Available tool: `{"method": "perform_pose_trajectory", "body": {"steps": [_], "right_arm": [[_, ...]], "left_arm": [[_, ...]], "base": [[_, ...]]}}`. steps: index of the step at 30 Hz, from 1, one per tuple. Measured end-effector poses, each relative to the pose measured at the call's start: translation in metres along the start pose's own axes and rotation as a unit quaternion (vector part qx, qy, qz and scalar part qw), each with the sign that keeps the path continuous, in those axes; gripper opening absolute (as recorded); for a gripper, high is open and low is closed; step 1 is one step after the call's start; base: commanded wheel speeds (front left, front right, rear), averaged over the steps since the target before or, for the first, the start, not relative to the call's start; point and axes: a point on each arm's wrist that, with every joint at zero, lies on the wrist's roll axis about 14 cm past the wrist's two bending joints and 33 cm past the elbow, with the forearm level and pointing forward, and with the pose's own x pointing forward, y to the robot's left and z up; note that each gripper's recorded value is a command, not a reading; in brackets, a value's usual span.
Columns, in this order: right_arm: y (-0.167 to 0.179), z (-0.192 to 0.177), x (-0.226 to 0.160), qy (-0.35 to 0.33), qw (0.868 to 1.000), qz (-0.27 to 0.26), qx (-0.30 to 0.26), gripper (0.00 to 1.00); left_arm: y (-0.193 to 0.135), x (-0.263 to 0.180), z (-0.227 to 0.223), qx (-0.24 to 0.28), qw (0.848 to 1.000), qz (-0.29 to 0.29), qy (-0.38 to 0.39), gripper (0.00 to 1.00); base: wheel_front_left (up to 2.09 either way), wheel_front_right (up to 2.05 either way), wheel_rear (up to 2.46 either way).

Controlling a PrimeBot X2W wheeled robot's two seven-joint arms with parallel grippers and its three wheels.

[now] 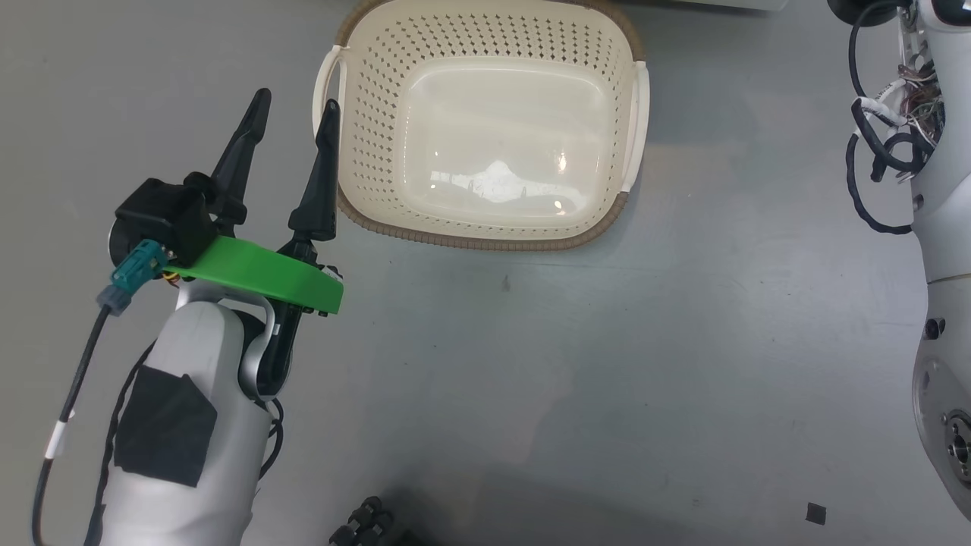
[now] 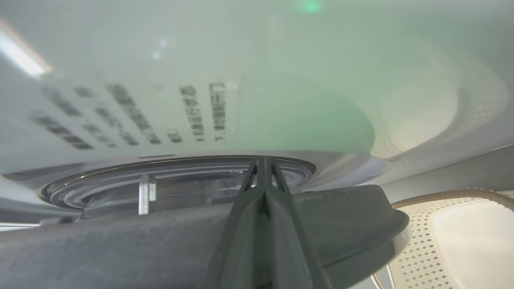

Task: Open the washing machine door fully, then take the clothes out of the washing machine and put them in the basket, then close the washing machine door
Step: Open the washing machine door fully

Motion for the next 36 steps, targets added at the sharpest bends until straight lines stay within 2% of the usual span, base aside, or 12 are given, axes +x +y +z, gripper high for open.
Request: {"method": "perform_pose_trajectory", "body": {"steps": [9, 15, 25, 36], "right_arm": [[-0.006, -0.015, -0.006, 0.043, 0.999, -0.008, -0.003, 0.00], [-0.012, -0.047, -0.015, 0.101, 0.995, -0.023, -0.005, 0.00], [-0.014, -0.100, -0.031, 0.191, 0.981, -0.035, -0.009, 0.00], [-0.017, -0.162, -0.058, 0.289, 0.956, -0.043, 0.003, 0.00]], "left_arm": [[0.001, 0.002, 0.008, -0.004, 1.000, 0.002, -0.012, 1.00], [-0.001, 0.001, 0.018, -0.007, 1.000, 0.002, -0.025, 1.00], [-0.008, -0.001, 0.034, -0.009, 0.999, -0.007, -0.044, 1.00], [-0.005, -0.012, 0.059, -0.023, 0.997, -0.001, -0.071, 1.00]], "base": [[0.00, 0.00, 0.00], [0.00, 0.00, 0.00], [0.00, 0.00, 0.00], [0.00, 0.00, 0.00]]}}
